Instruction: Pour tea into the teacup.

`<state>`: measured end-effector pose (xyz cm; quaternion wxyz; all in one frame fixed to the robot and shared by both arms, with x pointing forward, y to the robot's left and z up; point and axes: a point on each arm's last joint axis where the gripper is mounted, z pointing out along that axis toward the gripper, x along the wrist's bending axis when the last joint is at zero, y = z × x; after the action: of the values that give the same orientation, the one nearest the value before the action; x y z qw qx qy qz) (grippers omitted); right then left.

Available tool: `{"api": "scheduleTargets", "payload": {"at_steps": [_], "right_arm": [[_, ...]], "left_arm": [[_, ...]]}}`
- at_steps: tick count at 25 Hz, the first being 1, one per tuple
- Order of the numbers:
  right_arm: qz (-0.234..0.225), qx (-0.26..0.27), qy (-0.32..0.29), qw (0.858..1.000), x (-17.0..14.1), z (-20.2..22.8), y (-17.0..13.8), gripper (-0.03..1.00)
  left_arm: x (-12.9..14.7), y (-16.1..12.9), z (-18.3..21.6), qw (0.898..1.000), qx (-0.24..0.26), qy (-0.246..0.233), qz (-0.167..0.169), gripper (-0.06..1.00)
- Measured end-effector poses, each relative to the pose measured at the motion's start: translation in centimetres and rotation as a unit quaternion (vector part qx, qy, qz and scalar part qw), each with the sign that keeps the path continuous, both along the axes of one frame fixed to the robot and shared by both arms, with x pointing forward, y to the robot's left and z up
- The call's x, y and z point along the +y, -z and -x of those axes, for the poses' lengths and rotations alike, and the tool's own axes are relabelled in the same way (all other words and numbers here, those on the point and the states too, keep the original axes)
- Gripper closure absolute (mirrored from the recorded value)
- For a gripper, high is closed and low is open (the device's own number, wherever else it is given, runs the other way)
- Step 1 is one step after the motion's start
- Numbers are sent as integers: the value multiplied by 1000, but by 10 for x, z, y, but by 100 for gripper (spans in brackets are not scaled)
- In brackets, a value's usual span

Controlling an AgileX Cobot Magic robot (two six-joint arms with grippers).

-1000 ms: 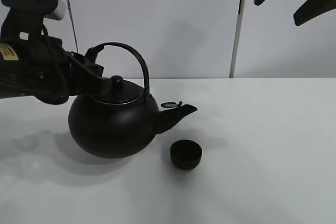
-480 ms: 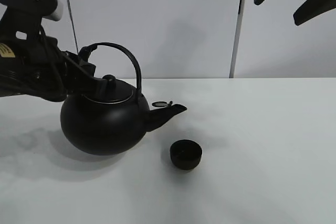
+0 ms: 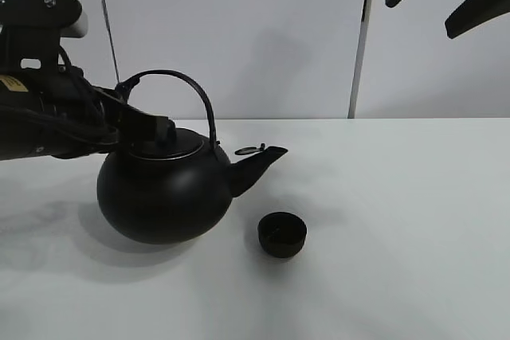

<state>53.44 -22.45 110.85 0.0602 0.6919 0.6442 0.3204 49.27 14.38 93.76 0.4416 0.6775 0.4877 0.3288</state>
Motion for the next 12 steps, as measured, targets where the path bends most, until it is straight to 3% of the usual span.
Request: {"api": "scheduleTargets", "payload": {"at_steps": [5, 12], "right_arm": [[0, -1, 0, 1000, 0, 0, 0, 51], [0, -1, 0, 1000, 0, 0, 0, 51]], "left_arm": [[-5, -1, 3, 1000, -4, 7, -2, 82], [-9, -6, 2, 995, -60, 55, -63, 82]]}}
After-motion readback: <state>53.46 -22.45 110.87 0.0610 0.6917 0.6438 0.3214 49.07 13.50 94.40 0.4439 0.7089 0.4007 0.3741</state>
